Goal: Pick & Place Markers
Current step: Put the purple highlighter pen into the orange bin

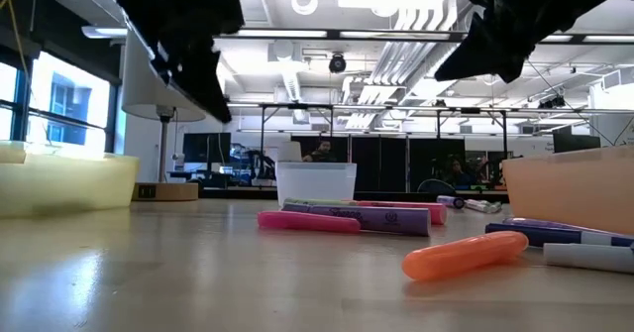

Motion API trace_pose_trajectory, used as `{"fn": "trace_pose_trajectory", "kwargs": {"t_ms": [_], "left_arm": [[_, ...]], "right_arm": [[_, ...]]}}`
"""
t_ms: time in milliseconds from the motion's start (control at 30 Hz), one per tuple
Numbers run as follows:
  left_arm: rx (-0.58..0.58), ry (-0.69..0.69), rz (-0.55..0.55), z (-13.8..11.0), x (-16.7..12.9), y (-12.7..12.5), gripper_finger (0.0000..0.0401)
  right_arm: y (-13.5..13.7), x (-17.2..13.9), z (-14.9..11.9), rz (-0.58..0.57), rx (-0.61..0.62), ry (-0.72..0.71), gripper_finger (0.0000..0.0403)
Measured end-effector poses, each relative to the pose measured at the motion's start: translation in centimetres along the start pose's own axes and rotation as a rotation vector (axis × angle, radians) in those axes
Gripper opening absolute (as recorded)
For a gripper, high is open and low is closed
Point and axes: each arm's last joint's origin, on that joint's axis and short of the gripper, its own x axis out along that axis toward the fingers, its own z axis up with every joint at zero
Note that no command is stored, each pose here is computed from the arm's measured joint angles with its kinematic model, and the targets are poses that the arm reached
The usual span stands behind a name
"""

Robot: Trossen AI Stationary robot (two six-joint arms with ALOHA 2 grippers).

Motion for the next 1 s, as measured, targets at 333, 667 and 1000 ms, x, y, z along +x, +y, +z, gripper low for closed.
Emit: {"fn": "trace_pose_trajectory", "kwargs": {"t_ms": [333,667,1000], "left_arm": [[-0.005,-0.084,-0.206,-1.3,1.8,3.5,0.0],[-0.03,-0.096,-0.297,-1.0,1.6,6.7,0.0],[-0.028,-0.08,-0.335,-1.1,1.6,6.6,0.0]], "right_arm": [[-2.0,1.5,2.2,-0.064,0.073,-0.114,0.0],[-8.8,3.5,7.8,-0.411,0.18,0.105,0.0001],[-13.5,10.6,10.9,-0.482,0.256,0.457,0.0098]]}}
